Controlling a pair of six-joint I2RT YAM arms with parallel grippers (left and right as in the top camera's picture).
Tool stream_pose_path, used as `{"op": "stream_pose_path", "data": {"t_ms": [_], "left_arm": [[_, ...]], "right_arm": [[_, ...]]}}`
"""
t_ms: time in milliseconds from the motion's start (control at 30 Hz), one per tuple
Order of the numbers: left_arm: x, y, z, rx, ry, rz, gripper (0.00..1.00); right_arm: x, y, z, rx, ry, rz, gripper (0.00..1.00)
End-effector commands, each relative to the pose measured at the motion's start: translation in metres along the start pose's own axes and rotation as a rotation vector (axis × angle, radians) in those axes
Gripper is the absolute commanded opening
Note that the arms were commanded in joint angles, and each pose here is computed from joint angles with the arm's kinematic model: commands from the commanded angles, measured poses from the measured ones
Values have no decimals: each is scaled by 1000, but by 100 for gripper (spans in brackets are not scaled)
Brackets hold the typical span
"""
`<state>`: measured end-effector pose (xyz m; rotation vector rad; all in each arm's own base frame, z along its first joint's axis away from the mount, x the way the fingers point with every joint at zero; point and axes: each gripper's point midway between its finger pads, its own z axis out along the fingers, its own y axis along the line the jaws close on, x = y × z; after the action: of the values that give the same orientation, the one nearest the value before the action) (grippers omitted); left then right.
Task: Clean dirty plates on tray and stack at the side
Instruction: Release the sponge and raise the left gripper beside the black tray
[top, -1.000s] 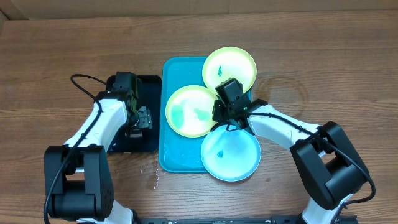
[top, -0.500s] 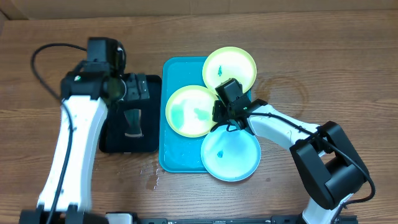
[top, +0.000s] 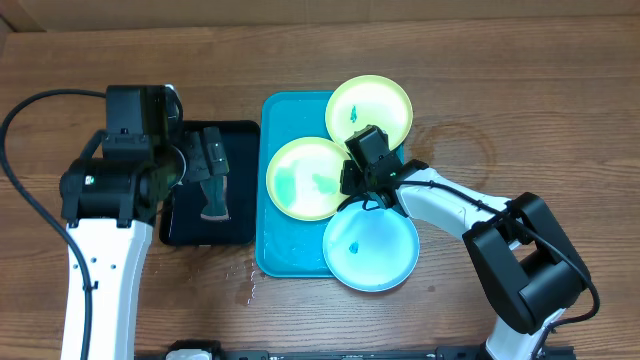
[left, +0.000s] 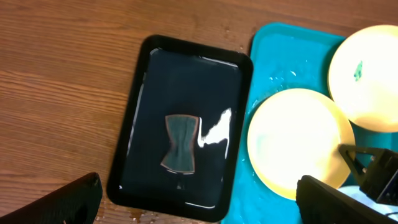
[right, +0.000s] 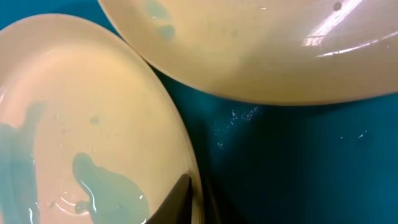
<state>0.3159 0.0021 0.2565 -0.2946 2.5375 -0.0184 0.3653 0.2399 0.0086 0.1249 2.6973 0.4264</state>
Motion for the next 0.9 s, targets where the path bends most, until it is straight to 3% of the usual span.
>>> {"op": "stream_pose_path", "data": {"t_ms": [0,400,867], "left_arm": [[-5,9,-8,-35,-35,-33,100],[0,12,-4,-51,1,-23,100],[-7,38,-10,-80,-19,-142,100]], "right_arm": [[-2,-1,3,11,-11,-1,7],[-6,11,0,-38,-5,-1,4],[-22,25,-33,-33,6,0,4]]}}
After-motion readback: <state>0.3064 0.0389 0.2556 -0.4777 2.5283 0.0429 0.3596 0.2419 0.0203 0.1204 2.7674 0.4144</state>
